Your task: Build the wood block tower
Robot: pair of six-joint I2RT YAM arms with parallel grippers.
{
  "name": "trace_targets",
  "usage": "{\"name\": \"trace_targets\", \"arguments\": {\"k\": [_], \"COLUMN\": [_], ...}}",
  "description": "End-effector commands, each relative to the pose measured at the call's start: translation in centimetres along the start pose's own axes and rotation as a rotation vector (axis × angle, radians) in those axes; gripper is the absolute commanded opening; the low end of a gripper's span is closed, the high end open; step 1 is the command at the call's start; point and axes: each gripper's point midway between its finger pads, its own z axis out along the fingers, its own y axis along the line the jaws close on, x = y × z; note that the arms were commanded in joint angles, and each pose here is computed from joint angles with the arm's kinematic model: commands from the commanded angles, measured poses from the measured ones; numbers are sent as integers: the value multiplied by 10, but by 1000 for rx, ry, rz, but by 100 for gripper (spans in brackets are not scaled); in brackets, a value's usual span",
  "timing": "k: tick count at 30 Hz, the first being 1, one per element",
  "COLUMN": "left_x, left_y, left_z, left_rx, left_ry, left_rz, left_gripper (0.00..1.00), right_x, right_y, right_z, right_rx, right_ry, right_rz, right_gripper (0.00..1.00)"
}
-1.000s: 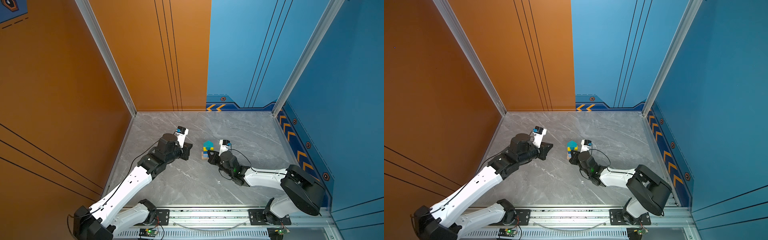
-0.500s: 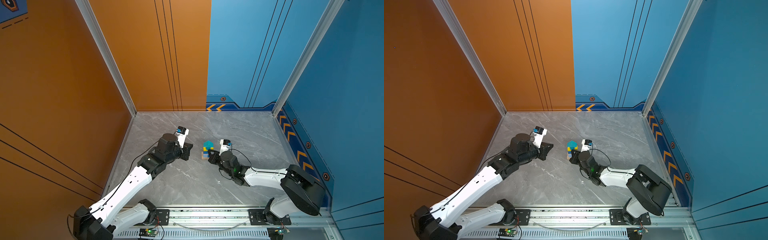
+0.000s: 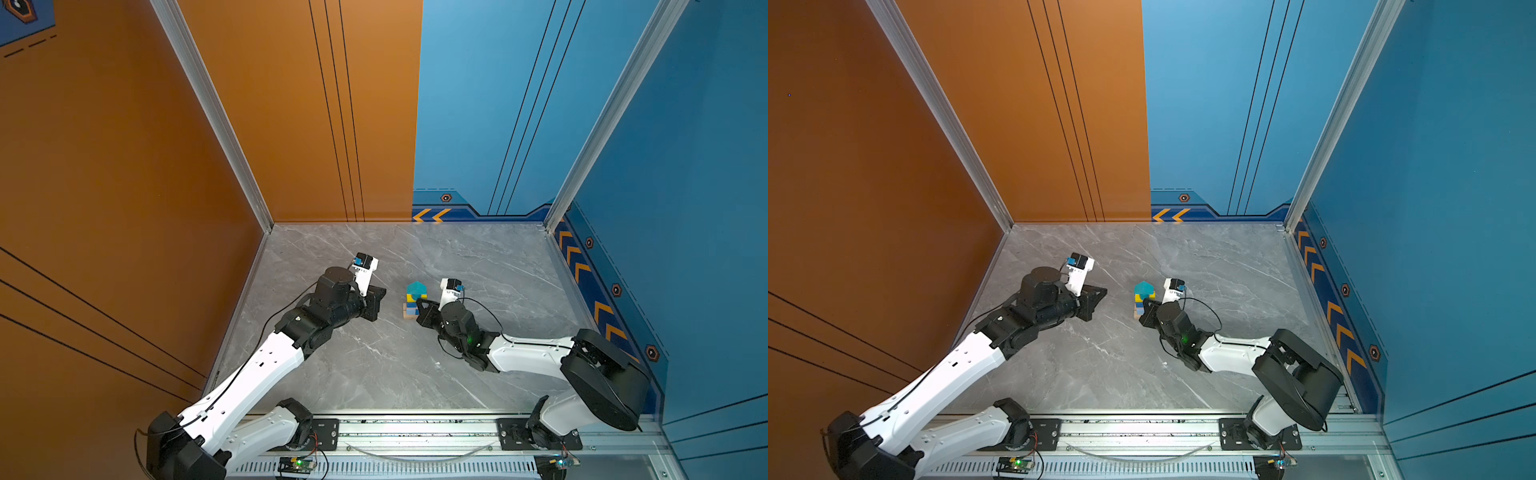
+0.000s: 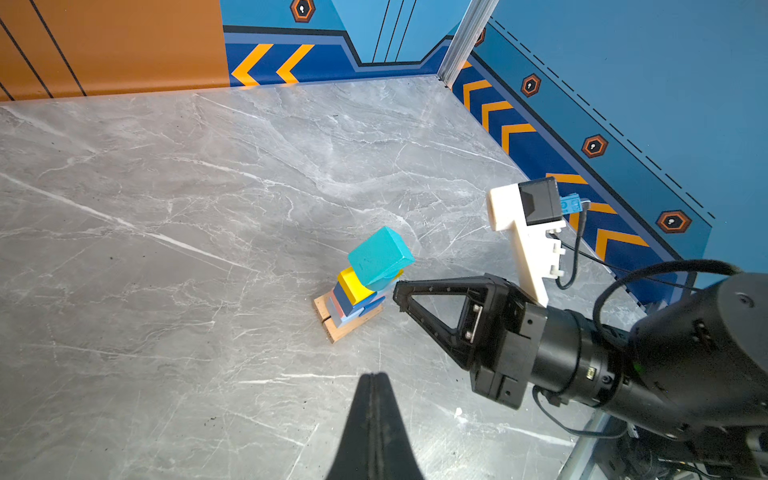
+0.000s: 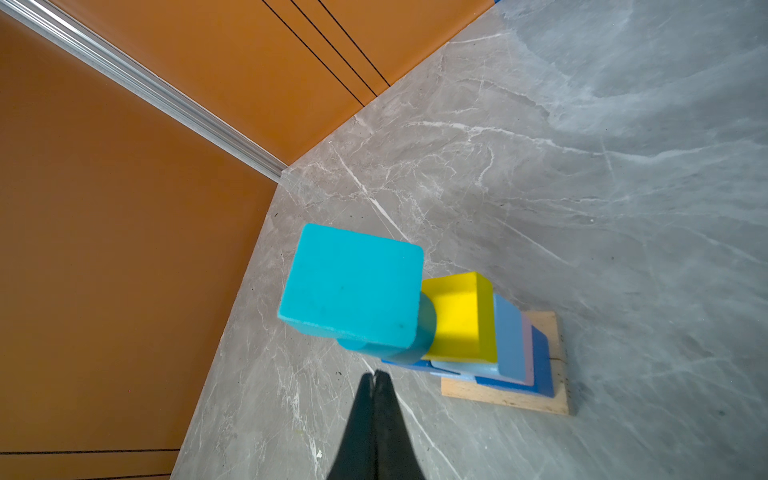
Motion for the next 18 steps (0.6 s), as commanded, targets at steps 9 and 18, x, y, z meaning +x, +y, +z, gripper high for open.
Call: {"name": "trace_targets", "arguments": {"k": [9, 18], "left_x": [-1, 0], "left_y": [-3, -4], "left_z": [-4, -4], "left_rx": [17, 17], "left_ry": [-12, -11], "left_rz": [24, 28], "left_gripper": [0, 0], "right_x": [-10, -11], "right_y": [5, 5], "right_z": [6, 7], "right_rx": [1, 1], "right_ry": [-34, -37], "right_rz": [19, 20], "right_gripper": [0, 0]}}
